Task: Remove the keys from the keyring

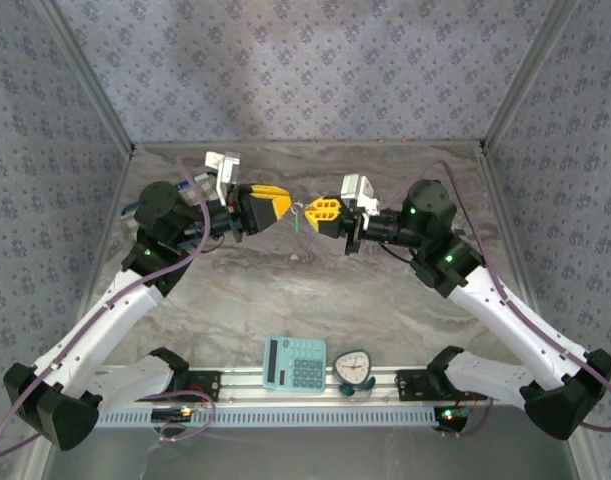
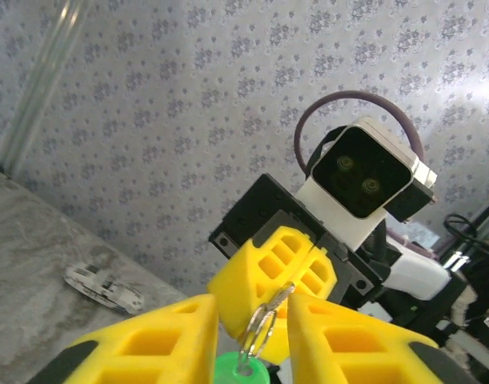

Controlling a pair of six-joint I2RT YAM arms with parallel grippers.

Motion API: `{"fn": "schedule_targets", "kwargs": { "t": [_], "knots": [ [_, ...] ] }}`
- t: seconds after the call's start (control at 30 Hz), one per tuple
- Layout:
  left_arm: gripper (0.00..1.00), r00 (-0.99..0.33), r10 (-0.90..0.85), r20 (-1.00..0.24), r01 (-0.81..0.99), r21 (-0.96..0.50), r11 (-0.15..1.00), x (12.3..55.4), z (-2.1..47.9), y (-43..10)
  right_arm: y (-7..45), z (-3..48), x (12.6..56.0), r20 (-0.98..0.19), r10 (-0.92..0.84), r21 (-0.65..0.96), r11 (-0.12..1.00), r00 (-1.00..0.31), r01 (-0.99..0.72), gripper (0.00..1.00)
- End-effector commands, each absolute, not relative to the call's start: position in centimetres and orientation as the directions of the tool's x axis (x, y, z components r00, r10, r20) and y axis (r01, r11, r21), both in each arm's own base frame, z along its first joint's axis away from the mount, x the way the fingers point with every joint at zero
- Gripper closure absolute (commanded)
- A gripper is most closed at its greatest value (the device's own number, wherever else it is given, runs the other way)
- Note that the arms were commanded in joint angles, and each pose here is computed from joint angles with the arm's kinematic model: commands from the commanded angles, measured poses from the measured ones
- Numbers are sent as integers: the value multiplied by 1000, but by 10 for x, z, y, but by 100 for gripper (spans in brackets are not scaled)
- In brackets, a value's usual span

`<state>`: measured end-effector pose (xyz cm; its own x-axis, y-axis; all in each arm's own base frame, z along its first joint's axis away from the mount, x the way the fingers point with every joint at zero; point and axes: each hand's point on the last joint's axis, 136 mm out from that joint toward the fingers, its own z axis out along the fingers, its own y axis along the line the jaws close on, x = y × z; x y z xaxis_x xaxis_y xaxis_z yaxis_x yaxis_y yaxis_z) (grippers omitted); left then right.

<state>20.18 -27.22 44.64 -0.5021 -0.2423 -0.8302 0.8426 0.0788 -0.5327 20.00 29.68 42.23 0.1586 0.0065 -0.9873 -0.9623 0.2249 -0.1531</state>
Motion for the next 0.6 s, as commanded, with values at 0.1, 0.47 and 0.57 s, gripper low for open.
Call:
{"fn": "schedule_targets", "kwargs": {
  "t": [0.1,0.47,0.57],
  "knots": [
    [51,-447,-261,-856,872,-482,87,196,457,-266,293,432,195,-985,17,-164,221,172,-961,100],
    [44,-464,-191,-865,879,-476,19,185,455,-280,297,430,195,-988,8,-148,199,152,-969,100],
    [47,-464,-188,-866,880,-475,17,185,454,-282,299,429,195,-989,4,-141,194,145,-971,100]
  ]
}}
